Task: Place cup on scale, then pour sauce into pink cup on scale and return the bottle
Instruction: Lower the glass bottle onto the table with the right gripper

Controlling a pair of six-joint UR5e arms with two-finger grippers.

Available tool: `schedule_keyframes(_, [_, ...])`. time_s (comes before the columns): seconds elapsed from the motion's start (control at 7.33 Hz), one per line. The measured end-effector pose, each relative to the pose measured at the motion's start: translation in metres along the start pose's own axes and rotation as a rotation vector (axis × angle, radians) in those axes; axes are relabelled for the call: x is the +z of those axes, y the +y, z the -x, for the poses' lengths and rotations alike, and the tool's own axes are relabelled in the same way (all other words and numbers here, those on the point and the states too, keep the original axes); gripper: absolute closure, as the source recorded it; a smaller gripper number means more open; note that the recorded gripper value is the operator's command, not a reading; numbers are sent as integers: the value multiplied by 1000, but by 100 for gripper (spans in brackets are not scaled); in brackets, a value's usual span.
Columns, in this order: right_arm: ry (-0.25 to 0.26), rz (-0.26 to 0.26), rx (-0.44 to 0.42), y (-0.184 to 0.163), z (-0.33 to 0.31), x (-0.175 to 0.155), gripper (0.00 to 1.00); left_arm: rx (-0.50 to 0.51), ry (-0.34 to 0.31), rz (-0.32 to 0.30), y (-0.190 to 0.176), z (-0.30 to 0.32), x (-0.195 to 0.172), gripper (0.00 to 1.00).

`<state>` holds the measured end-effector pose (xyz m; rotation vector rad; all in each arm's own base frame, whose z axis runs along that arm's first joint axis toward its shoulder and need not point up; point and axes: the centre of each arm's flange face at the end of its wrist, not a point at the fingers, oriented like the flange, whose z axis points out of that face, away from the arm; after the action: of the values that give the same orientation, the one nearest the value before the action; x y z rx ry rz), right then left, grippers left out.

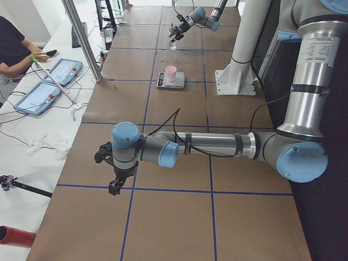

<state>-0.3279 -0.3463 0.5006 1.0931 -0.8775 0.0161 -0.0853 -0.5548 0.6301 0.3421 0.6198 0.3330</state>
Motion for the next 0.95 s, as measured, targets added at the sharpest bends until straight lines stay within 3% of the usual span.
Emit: schedule_keyframes(0.95, [-32, 21, -5, 1, 4, 0, 67, 0, -2, -1, -1, 0, 0, 0])
